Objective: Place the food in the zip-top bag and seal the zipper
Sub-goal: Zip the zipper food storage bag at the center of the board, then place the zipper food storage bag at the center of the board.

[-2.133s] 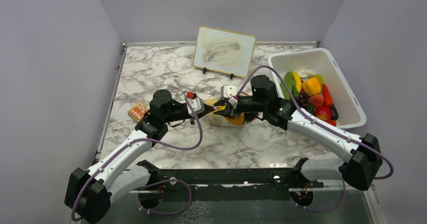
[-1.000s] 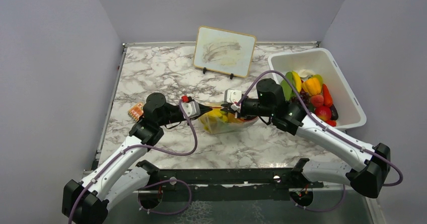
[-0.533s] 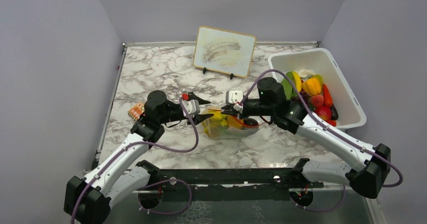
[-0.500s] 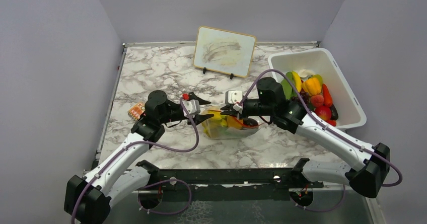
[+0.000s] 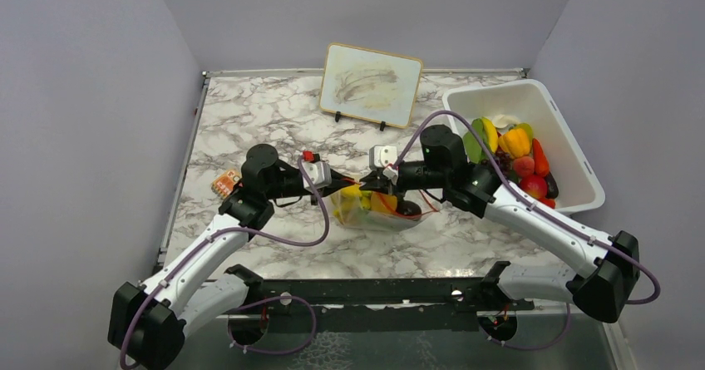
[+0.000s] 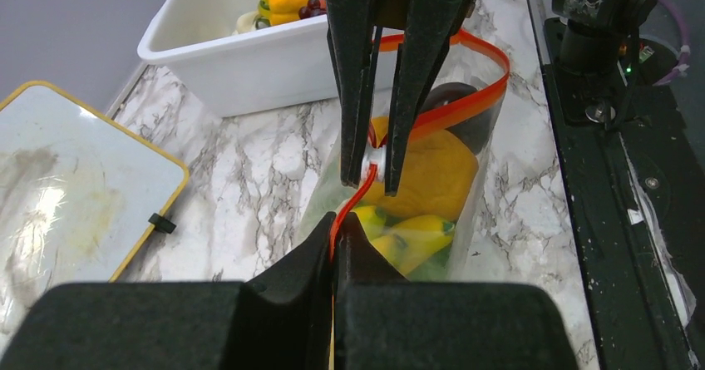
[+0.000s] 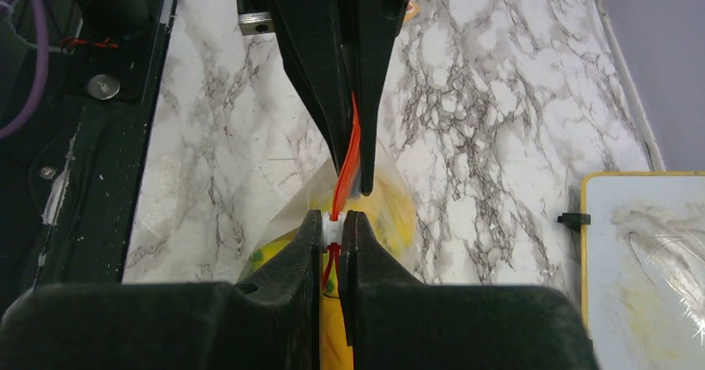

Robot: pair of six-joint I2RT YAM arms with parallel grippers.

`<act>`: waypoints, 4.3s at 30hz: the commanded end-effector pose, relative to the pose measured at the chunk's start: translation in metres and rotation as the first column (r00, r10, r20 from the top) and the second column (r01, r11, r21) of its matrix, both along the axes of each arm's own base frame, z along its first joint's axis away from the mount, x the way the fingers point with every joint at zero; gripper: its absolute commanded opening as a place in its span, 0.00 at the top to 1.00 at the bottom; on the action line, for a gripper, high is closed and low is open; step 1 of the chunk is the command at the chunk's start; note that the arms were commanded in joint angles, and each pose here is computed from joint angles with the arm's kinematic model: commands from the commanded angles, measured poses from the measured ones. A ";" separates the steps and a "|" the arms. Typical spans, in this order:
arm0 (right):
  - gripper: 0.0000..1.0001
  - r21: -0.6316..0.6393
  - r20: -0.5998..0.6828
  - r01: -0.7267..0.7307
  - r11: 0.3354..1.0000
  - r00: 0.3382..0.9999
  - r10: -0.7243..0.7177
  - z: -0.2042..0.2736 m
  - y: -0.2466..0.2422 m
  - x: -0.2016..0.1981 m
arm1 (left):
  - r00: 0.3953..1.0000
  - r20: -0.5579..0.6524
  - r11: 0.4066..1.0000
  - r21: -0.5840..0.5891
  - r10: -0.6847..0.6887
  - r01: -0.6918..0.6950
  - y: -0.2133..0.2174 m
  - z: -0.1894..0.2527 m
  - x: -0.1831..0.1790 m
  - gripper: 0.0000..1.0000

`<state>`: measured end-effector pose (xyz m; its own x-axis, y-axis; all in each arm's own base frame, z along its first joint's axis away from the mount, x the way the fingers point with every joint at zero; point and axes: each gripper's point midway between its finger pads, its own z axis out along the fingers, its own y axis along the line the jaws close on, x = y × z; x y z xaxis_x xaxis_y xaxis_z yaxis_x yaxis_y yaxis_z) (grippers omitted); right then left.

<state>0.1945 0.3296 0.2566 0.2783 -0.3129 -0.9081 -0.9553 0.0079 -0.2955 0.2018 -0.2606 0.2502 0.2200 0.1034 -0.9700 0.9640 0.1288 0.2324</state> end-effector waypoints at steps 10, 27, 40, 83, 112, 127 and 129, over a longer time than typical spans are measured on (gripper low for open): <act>0.99 -0.047 0.049 0.178 0.983 0.983 -0.176 0.018 -0.028 0.019 | 0.965 0.113 0.969 -0.097 0.238 -0.228 0.025 0.058 0.020 1.00; 0.99 -0.102 0.041 0.276 0.956 0.961 -0.273 0.011 -0.053 0.019 | 0.879 0.152 0.892 -0.092 0.452 -0.443 0.057 0.063 0.044 1.00; 0.99 -0.159 0.035 0.336 0.928 0.942 -0.334 0.000 -0.077 0.012 | 0.798 0.155 0.813 -0.098 0.583 -0.575 0.080 0.066 0.059 1.00; 0.99 -0.256 0.115 0.455 0.853 0.890 -0.440 0.003 -0.144 -0.011 | 0.648 0.098 0.655 -0.094 0.755 -0.749 0.112 0.059 0.090 1.00; 0.99 -0.211 -0.219 -0.009 0.978 0.975 -0.038 -0.047 -0.039 -0.033 | 0.423 -0.253 0.418 -0.075 0.870 -0.905 0.156 -0.007 0.068 1.00; 0.52 -0.203 -0.038 0.560 0.803 0.816 -0.577 -0.042 -0.061 0.113 | 0.288 -0.202 0.303 0.049 0.936 -0.952 0.149 0.008 0.137 0.42; 0.47 -0.185 -0.040 0.579 0.794 0.803 -0.595 -0.035 -0.063 0.114 | 0.279 -0.207 0.294 0.044 0.938 -0.955 0.150 0.009 0.136 0.37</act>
